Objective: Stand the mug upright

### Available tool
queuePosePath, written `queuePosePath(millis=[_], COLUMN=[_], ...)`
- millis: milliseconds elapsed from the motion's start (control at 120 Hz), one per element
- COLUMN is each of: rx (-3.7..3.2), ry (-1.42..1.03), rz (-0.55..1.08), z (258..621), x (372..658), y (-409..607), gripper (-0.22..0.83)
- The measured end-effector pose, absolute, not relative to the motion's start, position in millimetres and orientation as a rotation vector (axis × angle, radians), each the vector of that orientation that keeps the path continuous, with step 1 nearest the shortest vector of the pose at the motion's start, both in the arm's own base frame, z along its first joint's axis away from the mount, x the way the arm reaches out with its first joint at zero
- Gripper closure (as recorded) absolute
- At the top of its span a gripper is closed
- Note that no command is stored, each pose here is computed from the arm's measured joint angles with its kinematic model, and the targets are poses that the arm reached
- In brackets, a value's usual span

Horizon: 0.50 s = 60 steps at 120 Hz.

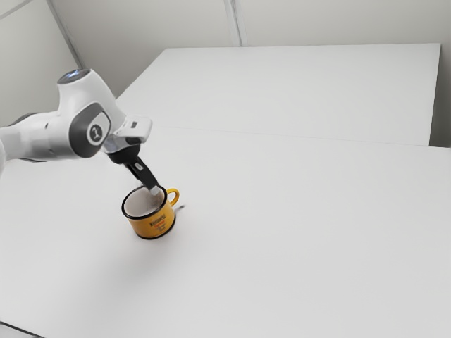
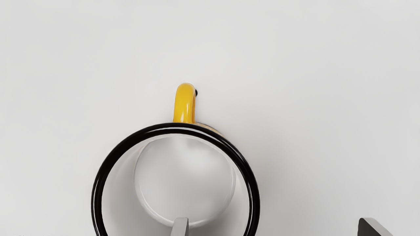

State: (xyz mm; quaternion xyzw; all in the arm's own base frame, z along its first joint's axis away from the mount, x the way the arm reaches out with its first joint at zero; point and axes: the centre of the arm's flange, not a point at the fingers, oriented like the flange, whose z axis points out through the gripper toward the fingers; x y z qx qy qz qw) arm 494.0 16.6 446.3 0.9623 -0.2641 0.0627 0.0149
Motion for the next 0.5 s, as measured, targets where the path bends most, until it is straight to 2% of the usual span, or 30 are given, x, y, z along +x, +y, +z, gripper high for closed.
queuePosePath(millis=[117,275,375,500], rx=[3.012,3.017,3.020,3.033], ry=[-0.753,-0.702,-0.638,-0.545], rz=[0.258,0.248,0.225,0.156], z=[518,579,603,609], x=[516,535,548,559], y=[5,-16,-15,-8], gripper=[0.03,0.01,0.01,0.00])
